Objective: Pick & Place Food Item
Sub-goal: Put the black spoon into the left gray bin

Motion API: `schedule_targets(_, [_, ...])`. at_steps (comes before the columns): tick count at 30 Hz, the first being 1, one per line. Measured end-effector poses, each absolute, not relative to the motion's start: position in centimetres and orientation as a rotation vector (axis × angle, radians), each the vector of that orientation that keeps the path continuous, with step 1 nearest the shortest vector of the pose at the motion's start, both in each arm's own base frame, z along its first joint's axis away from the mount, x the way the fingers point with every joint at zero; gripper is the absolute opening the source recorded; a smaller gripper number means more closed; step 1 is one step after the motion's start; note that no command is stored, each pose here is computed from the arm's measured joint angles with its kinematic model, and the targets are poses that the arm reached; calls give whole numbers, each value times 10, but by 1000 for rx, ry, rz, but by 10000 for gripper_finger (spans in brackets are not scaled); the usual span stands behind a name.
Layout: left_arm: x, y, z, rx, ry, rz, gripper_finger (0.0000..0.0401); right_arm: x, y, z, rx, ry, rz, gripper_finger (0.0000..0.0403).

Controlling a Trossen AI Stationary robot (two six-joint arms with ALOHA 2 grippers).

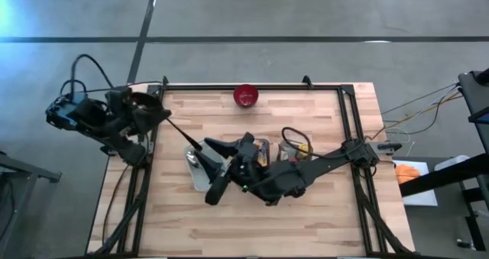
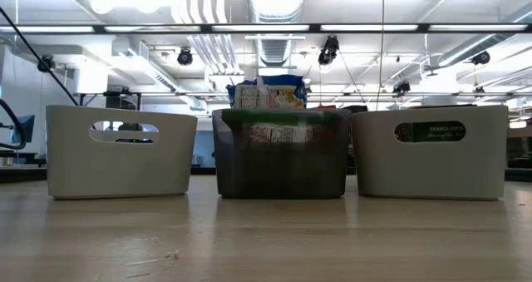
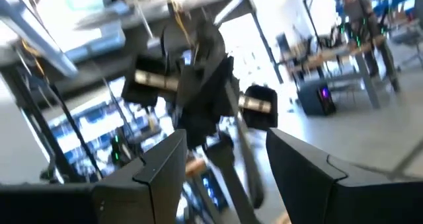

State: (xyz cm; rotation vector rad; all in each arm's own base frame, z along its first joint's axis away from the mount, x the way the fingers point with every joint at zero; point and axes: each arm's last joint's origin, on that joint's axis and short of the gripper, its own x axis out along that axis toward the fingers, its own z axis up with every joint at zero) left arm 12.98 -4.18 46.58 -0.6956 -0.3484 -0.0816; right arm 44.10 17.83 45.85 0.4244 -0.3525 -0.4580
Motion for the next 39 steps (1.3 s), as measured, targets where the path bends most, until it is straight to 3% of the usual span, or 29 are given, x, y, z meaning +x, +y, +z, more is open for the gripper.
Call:
schedule_targets(13, [129,-42,480,-636,-503,-129,0,445,160,468,595,-448,-330,205])
schedule_targets(25, [129,-42,483,-623,-536,-131,0,448,154,469,606,-454,-303,201])
schedule_targets(39, [138,-46,480,-619,-510,-138,0,454,146,464,555,-407,-277,59])
